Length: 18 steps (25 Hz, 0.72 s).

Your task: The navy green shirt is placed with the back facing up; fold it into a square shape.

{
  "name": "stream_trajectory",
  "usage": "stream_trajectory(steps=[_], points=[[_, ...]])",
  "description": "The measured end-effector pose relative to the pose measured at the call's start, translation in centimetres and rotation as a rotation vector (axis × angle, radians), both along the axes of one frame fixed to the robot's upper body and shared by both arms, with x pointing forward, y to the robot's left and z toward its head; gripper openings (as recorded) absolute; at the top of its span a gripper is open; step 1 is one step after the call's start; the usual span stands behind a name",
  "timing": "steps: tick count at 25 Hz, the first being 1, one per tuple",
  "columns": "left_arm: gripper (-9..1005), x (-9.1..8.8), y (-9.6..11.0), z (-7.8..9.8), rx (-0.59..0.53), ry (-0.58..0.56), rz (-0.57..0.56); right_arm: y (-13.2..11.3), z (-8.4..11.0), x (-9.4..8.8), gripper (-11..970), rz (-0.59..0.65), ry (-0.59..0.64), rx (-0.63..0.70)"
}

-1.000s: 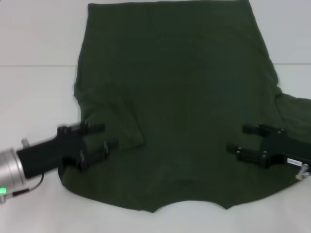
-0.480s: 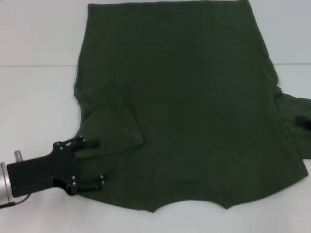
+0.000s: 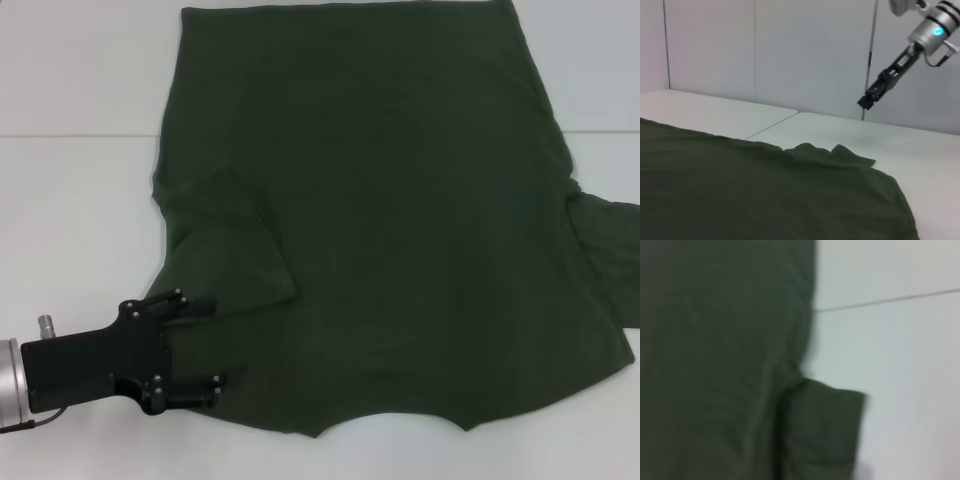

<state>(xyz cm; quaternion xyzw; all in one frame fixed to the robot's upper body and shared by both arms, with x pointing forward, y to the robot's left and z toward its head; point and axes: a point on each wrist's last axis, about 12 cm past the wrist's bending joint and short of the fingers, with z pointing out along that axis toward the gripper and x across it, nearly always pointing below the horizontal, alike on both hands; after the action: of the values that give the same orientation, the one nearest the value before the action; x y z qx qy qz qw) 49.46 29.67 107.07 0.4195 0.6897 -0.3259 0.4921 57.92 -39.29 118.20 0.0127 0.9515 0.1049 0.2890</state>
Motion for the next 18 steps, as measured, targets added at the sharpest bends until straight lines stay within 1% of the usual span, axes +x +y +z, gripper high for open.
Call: stream_trajectory(steps=[1, 3, 8, 11, 14, 18], points=[[904, 0.0, 0.0, 0.0, -0.001, 0.0, 0.0, 0.2, -0.1, 0.5, 818, -0.009, 0.016, -0.039], [904, 0.0, 0.0, 0.0, -0.002, -0.001, 0.001, 0.7, -0.6, 1.2, 818, -0.009, 0.044, -0.076], [904, 0.0, 0.1, -0.1, -0.003, -0.002, 0.013, 2.3, -2.7, 2.7, 817, 0.03, 0.103, -0.056], [904, 0.0, 0.1, -0.1, -0.002, -0.003, 0.017, 3.0, -3.7, 3.7, 817, 0.039, 0.107, -0.052], [904, 0.1, 0.1, -0.1, 0.0, -0.004, 0.019, 3.2, -4.1, 4.2, 817, 0.043, 0.109, -0.054], [904, 0.1, 0.1, -0.1, 0.0, -0.005, 0.02, 3.7, -5.4, 4.9, 817, 0.036, 0.102, -0.058]])
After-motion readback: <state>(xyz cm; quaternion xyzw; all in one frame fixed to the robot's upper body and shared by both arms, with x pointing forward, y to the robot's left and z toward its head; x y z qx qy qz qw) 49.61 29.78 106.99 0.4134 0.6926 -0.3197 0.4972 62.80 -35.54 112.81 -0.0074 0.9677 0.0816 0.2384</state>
